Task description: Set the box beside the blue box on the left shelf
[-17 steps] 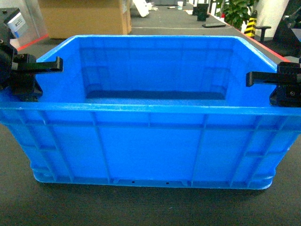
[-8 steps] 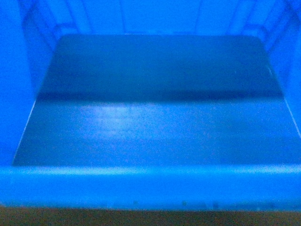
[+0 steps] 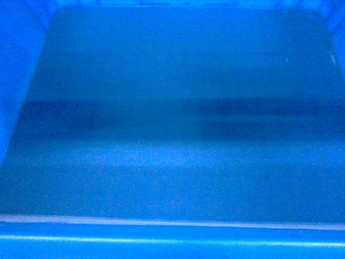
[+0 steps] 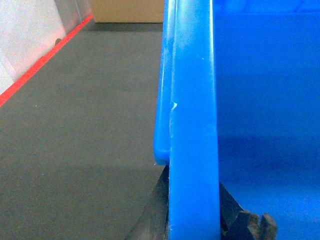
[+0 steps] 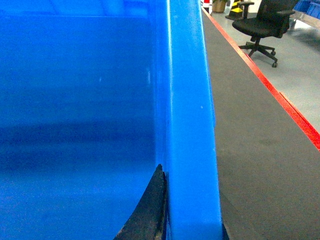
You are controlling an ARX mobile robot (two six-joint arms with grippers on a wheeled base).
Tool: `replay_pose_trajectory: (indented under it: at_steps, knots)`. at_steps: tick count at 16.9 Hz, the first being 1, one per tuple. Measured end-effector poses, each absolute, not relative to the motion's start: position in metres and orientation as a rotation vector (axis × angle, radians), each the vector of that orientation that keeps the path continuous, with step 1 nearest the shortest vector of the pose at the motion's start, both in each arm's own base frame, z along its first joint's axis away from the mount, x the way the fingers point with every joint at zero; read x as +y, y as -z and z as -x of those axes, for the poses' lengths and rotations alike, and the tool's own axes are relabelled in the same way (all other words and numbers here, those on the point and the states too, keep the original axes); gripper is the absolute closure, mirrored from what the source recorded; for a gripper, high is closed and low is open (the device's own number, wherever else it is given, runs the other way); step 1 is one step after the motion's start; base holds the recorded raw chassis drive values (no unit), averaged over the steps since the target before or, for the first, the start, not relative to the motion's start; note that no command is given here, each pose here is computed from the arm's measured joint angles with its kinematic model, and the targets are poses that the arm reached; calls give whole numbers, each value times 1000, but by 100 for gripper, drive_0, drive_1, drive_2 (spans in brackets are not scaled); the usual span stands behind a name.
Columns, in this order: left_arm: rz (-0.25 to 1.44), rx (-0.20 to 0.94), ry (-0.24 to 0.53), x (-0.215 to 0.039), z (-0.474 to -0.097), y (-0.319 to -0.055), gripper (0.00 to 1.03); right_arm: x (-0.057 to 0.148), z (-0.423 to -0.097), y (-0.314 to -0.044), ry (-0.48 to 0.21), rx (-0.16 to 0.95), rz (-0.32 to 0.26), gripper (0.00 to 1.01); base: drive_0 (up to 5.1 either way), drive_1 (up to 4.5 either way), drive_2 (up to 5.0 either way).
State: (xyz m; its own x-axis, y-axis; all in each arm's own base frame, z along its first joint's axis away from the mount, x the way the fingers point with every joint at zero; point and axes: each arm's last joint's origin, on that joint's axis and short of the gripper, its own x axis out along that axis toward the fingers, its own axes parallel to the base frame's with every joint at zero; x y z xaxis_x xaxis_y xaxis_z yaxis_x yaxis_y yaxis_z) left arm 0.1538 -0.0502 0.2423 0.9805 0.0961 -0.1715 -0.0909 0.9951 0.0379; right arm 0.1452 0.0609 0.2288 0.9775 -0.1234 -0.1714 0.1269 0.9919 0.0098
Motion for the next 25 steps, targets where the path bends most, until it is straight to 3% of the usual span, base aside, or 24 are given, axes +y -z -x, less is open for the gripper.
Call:
replay_pose_trajectory:
  at_steps: [25]
  knots:
    - [-30, 173, -95, -50, -154, -242, 93, 61, -145, -228, 126, 171, -25, 91, -139, -139, -139]
